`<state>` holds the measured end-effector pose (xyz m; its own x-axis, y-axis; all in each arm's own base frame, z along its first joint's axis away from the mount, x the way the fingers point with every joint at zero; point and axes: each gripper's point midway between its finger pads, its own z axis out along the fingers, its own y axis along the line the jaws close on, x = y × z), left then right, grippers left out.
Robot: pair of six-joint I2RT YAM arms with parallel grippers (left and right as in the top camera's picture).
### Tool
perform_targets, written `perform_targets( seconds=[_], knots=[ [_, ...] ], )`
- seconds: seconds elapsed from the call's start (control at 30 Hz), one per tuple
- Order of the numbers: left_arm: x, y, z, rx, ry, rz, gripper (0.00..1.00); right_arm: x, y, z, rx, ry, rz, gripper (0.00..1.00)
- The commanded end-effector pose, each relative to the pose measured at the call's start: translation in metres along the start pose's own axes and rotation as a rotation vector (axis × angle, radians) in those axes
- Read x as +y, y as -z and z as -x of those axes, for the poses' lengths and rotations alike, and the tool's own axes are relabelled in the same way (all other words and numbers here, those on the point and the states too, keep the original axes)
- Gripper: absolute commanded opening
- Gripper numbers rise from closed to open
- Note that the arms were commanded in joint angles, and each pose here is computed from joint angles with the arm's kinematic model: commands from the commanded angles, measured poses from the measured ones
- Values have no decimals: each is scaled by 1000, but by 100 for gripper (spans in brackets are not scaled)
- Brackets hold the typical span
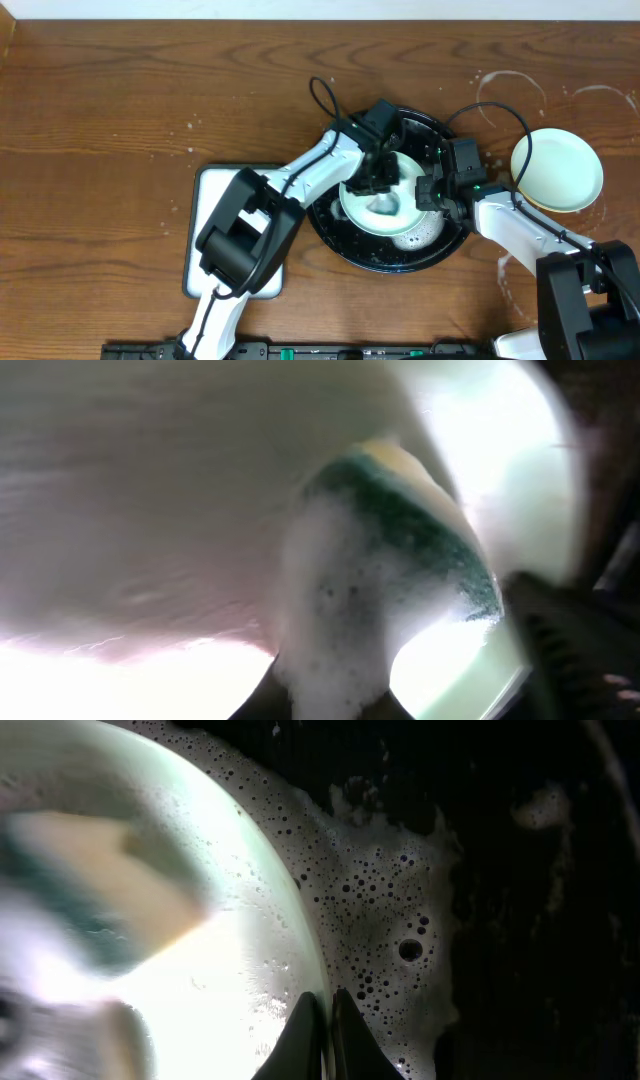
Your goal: Clean dirty plates on tray and stack at the side
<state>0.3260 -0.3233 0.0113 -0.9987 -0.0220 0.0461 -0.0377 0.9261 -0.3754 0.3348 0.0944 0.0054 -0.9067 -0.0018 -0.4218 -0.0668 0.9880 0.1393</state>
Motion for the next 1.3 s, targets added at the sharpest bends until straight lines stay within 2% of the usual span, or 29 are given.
perform_targets(
  seconds=[0.0, 0.2, 0.43, 0.57, 0.8, 1.07, 1.27],
  knots=[
    [114, -8, 19, -65, 102, 402, 8, -9, -5, -12, 36, 0, -39, 1],
    [140, 25, 56, -231, 41, 603, 8, -10, -5, -14, 43, -1, -41, 1],
    [119, 39, 78, -350, -148, 697, 8, -10, -5, -16, 52, -1, -43, 1],
    [96, 39, 84, -393, -237, 673, 8, -10, -5, -17, 54, -1, -44, 1],
    [64, 70, 103, -537, -226, 573, 8, -11, -5, -20, 67, -2, -48, 1],
    [43, 155, 112, -699, -177, 470, 8, -11, -5, -19, 65, -3, -47, 1],
    [63, 222, 88, -712, -128, 481, 11, -11, -5, -19, 65, -2, -47, 1]
  ],
)
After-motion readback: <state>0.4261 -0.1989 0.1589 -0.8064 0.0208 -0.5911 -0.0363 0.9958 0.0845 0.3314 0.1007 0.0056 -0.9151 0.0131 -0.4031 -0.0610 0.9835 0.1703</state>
